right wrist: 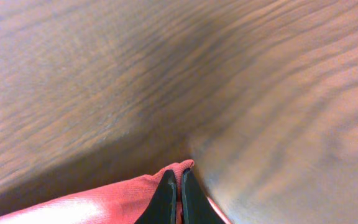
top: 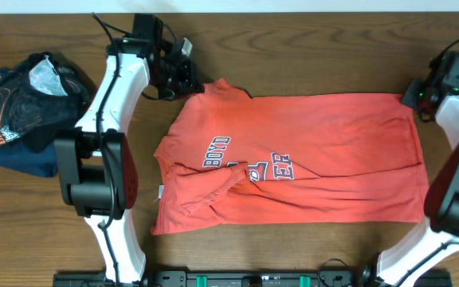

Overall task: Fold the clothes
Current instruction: 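Pull the shoulders down over the hem with both grippers, folding lengthwise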

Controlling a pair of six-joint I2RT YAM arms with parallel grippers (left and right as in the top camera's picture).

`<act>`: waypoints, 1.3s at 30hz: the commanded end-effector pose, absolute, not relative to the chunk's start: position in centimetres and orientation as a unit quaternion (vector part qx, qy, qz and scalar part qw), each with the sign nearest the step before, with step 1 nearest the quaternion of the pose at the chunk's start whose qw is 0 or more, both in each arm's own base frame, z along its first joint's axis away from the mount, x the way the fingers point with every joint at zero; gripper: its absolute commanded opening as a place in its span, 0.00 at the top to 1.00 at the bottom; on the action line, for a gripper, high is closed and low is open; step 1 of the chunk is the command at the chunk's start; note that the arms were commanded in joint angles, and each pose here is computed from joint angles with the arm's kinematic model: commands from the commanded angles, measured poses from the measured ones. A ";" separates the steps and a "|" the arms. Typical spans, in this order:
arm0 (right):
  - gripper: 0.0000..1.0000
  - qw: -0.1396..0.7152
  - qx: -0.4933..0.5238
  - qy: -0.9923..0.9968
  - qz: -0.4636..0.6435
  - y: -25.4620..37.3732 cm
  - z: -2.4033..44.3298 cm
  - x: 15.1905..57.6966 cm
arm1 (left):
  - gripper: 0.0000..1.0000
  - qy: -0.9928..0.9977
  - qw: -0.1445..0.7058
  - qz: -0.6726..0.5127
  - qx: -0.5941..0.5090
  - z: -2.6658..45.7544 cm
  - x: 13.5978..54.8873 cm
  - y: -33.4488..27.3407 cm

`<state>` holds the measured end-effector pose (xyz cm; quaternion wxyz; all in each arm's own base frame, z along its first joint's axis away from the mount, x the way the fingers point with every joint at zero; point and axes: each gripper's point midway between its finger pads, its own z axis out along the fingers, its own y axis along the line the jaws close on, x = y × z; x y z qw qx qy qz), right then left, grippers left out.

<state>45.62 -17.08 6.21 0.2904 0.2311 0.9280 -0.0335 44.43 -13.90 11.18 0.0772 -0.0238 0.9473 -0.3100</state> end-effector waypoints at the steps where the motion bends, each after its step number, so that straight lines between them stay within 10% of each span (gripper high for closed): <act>1: 0.99 0.303 0.253 0.917 -0.065 -18.4 9.7 44.0 | 0.94 0.950 0.075 -0.301 -0.030 12.6 43.7 -13.2; 18: 0.99 0.100 0.272 0.954 -0.078 -15.7 10.4 31.8 | 0.94 0.977 -0.108 -0.171 -0.060 12.1 33.6 -8.2; 39: 0.99 0.037 0.327 0.941 -0.073 -17.5 9.8 27.4 | 0.94 0.954 -0.236 -0.181 -0.048 9.9 26.5 -8.8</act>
